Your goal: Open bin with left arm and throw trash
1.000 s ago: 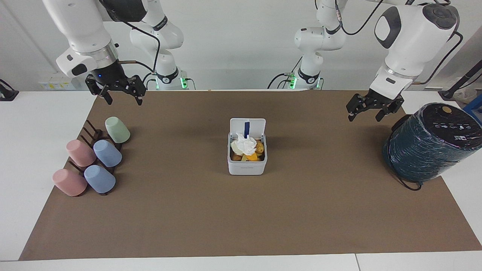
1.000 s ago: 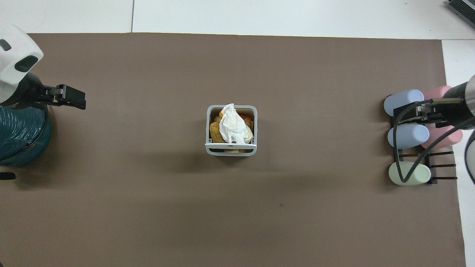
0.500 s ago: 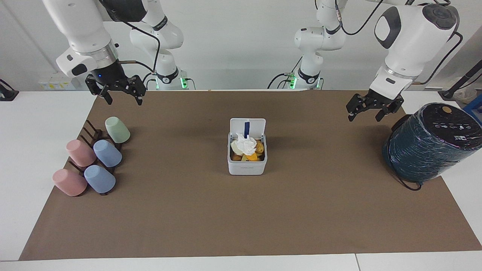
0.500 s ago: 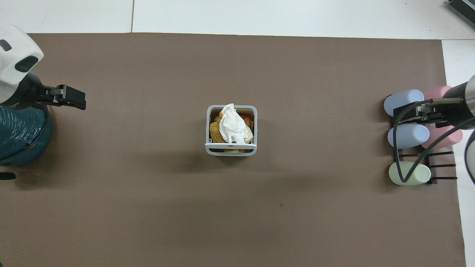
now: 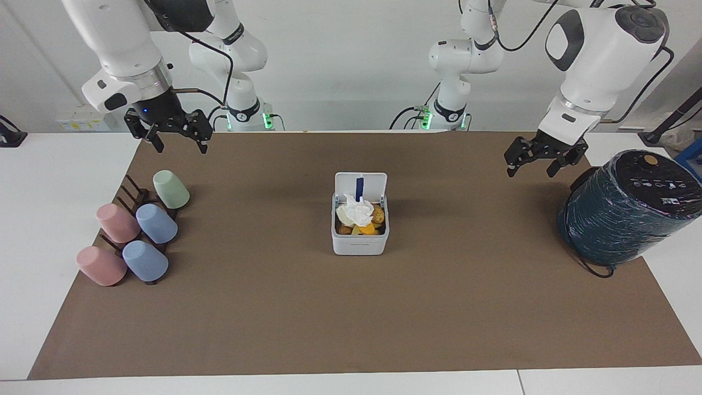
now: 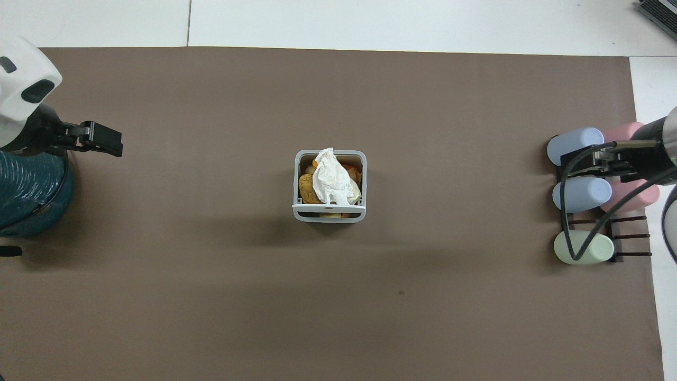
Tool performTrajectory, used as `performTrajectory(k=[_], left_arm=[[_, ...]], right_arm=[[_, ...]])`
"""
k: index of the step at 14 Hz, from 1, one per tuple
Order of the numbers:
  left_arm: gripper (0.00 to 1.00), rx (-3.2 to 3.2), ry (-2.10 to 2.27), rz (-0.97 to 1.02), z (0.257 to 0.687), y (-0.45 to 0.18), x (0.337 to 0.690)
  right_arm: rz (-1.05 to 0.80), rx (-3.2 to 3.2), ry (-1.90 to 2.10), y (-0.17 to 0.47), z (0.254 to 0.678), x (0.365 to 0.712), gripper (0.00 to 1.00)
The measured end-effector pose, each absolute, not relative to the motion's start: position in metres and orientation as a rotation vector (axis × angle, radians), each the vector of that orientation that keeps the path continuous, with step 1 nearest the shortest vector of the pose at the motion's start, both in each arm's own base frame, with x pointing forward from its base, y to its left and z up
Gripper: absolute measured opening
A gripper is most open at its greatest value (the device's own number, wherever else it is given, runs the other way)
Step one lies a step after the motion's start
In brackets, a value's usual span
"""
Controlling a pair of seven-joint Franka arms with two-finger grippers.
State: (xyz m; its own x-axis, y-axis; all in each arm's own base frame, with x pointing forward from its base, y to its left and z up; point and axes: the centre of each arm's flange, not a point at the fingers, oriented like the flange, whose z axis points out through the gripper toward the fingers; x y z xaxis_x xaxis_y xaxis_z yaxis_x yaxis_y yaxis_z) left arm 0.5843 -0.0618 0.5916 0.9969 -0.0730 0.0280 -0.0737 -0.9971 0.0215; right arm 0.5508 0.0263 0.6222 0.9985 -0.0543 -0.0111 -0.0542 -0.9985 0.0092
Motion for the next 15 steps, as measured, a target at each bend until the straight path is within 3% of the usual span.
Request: performTrajectory(k=[15], left_arm=[[1.00,3.117,-0.118,0.046,0.5924,-0.0597,0.5843]], right_arm=[[-0.018,3.131,-0.085,0.0263,0.6222,0.5508,1.00]])
